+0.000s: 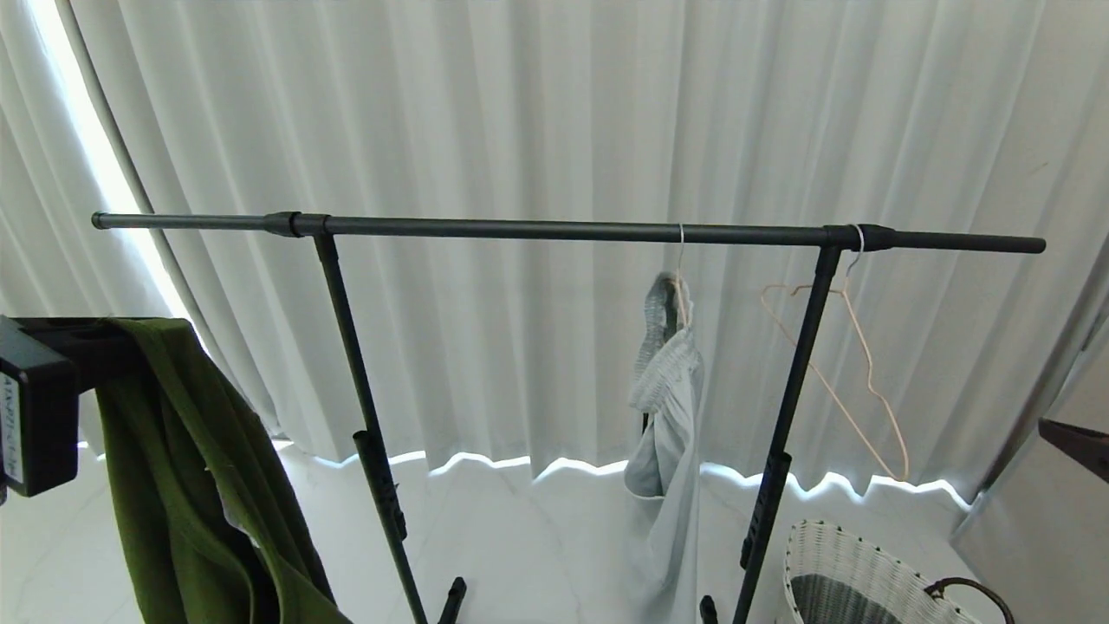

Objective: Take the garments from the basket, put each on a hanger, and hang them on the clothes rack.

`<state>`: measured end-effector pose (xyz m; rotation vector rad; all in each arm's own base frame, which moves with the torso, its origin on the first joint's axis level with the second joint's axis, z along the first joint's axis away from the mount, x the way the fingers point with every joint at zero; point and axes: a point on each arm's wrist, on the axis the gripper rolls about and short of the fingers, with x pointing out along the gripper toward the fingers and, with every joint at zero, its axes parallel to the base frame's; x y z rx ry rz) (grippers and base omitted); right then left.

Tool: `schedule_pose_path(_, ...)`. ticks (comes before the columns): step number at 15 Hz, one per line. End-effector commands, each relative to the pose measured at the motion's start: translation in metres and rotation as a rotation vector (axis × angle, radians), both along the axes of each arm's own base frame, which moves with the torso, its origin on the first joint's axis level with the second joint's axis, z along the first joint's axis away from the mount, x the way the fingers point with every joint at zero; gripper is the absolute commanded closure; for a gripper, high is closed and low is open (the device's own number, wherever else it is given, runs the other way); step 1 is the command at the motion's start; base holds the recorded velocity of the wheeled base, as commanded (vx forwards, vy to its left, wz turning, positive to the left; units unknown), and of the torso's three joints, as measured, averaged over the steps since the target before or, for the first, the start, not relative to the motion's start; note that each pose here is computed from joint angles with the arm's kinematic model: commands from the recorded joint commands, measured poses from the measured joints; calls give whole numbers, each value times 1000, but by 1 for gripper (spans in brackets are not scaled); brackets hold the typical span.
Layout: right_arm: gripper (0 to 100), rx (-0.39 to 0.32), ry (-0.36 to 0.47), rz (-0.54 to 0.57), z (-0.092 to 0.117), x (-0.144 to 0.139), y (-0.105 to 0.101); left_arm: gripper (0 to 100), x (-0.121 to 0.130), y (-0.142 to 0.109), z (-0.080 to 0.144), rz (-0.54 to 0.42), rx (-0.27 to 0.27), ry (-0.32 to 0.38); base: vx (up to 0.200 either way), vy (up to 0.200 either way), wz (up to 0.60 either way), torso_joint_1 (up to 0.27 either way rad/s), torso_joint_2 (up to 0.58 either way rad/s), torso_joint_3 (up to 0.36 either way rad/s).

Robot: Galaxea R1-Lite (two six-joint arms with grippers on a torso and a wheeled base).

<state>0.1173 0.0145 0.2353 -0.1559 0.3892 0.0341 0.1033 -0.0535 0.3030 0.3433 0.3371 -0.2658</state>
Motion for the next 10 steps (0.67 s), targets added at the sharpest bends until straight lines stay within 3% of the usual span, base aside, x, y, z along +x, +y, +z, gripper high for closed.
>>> schedule_pose_path(1,0,16,60,8,-7,14,4,100,4,0,-1,20,0,-1,200,0,0,-2,7,2)
schedule_pose_path(6,0,106,173,13,-24,41,20,100,15,1,-6,67,8,11,200,0,0,4,2,0)
schedule_pose_path(10,0,158,229,-32,-45,80,28,100,14,2,-12,66,16,28,0,0,0,0,0,0)
